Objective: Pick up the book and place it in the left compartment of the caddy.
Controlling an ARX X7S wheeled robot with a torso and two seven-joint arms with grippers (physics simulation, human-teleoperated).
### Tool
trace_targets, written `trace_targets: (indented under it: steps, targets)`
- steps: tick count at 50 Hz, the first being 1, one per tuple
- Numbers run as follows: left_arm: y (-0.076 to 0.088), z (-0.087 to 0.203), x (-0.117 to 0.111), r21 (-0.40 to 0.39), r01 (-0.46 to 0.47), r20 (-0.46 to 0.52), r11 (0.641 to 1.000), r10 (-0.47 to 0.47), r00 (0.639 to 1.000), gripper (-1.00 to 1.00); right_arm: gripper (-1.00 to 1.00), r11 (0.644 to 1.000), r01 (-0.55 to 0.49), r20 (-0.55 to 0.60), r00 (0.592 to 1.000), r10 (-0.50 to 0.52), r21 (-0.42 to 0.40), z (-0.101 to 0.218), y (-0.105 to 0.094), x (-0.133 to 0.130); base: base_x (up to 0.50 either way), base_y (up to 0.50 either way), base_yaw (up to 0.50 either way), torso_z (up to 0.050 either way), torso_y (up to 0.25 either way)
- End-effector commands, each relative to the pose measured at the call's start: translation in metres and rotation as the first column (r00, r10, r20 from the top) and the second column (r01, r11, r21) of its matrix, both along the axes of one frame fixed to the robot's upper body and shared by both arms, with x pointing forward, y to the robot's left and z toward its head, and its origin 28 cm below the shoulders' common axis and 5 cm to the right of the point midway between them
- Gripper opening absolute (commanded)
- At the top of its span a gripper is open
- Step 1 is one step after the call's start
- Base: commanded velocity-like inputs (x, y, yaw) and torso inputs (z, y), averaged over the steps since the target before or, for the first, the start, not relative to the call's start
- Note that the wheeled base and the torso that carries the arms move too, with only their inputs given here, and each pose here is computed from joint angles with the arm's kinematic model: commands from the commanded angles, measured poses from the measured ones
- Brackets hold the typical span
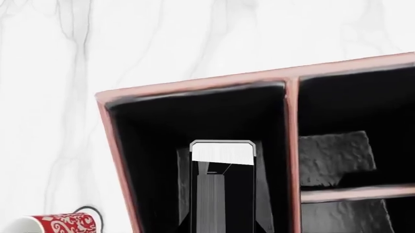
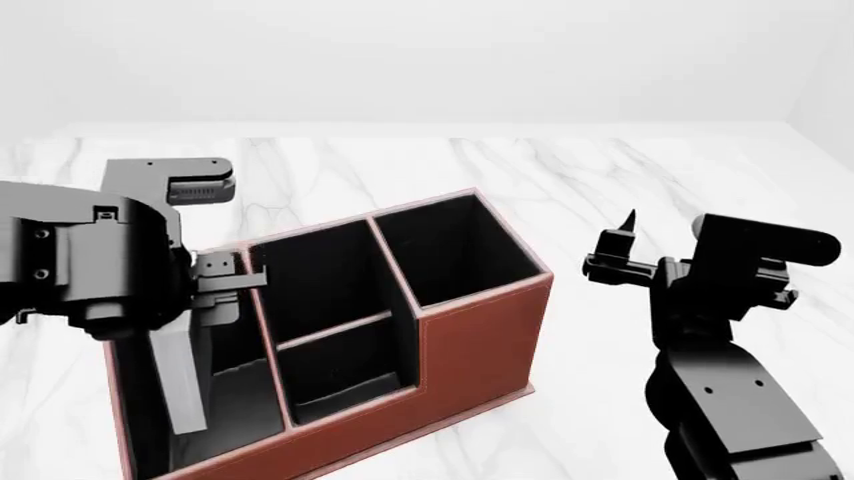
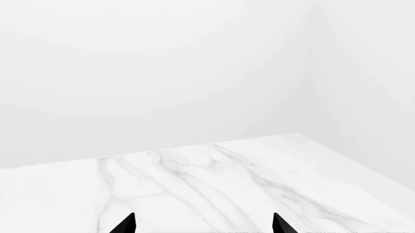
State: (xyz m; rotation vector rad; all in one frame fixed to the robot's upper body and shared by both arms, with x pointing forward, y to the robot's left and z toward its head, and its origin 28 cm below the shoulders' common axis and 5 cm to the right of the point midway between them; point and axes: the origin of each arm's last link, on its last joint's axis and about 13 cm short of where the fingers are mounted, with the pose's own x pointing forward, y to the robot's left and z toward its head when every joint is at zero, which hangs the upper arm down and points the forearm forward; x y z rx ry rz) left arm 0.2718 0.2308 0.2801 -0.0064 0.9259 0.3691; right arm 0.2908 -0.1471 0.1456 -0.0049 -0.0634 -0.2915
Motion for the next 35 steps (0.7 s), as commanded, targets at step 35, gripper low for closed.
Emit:
trace_targets:
  steps: [35]
  targets:
    - [0.004, -0.039, 0.001, 0.049, -0.052, 0.068, 0.997, 0.048, 0.997, -1.00, 1.00, 1.000, -0.002, -0.002, 1.000, 0.002, 0.010, -0.001, -0.001, 0.000, 0.00, 0.00, 0.00, 0.000, 0.001]
